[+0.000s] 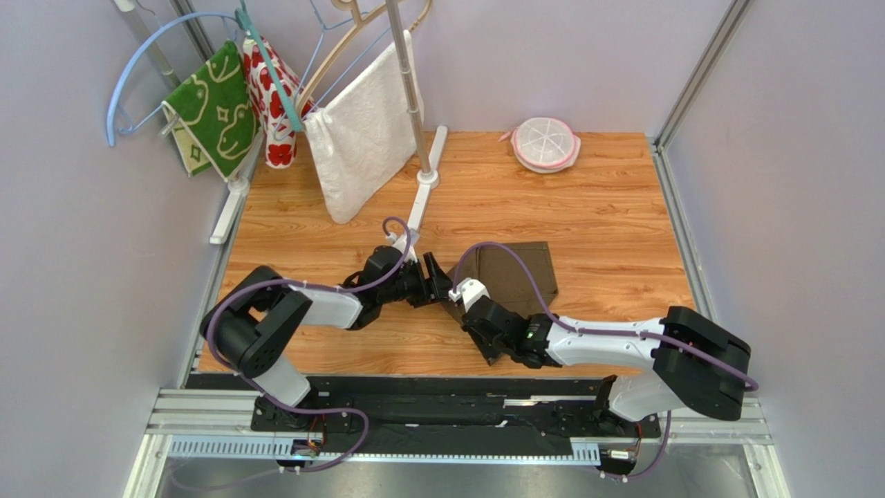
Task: Fold the napkin, place the utensils inside, and roll it up
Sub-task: Roll the napkin with the utensil
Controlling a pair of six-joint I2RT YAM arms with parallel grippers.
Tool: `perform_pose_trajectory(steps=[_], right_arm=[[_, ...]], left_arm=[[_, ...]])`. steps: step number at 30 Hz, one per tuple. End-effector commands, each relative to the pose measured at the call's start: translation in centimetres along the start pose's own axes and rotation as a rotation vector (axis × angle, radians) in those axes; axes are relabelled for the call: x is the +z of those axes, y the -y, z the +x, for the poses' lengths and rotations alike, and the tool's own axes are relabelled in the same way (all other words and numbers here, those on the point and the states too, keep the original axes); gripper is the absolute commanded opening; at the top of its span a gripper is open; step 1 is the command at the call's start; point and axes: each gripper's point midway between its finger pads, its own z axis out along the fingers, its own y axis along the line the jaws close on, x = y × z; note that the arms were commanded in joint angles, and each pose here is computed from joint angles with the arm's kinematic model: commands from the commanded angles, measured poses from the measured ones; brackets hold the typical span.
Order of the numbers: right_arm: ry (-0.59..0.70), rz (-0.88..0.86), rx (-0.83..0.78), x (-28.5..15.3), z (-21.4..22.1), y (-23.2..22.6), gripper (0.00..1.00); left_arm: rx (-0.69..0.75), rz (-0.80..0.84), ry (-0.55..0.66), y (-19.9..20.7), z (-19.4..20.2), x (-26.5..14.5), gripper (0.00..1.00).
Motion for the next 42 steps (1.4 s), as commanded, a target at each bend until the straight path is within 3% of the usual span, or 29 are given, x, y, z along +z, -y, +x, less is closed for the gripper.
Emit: perform_pose_trajectory(steps=[1, 8, 14, 26, 42], right_arm=[[0.029, -0.189, 0.091, -0.6, -0.5, -2.6, 0.0], [0.018, -0.43, 0.205, -1.4, -0.3, -4.8, 0.0], [0.005, -0.531, 0.316, -1.4, -0.3, -3.8, 0.0], [-0.047, -0.596, 0.471, -0.1, 1.1, -2.1, 0.0], [-0.07, -0.591, 0.506, 0.5, 1.5, -1.6, 0.0]], left_arm=[[0.104, -0.015, 0.043, 1.3, -1.2, -2.0, 0.7], [0.285, -0.131, 0.115, 1.1, -2.8, -6.2, 0.73], [0.408, -0.154, 0.106, 0.2, -2.4, -7.8, 0.75], [0.479, -0.179, 0.054, -1.4, -2.5, -4.8, 0.72], [0.534, -0.15, 0.04, -1.9, -3.2, -1.4, 0.68]])
